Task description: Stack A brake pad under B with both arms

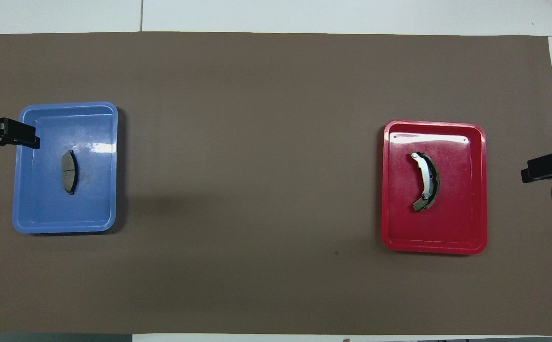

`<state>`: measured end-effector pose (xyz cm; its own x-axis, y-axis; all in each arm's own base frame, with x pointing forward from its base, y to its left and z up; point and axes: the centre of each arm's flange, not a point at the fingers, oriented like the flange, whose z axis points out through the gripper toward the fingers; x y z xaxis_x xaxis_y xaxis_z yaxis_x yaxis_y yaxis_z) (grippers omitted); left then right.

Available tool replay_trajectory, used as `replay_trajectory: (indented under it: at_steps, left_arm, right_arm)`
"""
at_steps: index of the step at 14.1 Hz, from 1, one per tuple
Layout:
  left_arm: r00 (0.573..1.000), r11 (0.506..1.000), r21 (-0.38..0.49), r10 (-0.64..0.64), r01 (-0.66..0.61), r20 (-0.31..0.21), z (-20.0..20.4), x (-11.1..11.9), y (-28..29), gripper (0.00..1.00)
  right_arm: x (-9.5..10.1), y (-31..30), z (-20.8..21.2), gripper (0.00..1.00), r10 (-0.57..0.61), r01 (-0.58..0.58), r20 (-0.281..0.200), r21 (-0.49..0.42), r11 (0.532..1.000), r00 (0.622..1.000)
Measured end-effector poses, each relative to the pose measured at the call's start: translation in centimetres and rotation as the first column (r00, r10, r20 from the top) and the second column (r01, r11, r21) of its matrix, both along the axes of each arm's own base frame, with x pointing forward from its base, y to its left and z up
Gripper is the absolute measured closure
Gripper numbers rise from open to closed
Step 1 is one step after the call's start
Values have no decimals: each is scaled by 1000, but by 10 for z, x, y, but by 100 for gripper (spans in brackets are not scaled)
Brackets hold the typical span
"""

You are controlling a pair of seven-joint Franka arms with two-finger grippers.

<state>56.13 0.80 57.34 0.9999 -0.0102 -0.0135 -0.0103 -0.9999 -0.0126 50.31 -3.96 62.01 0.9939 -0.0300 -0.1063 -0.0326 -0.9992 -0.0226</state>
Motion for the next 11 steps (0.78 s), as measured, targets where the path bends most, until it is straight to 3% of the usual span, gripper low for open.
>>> replay_trajectory:
  at_steps: [6,11]
  left_arm:
    - [999,1000,2,3,-3,38,28,-15,1,0]
    - [1000,1000,2,6,-6,20,27,-17,3,0]
  right_arm:
    - [0,0,0,0,0,0,0,0,1000,1000]
    - [0,1,0,0,2,-2,0,0,1000,1000]
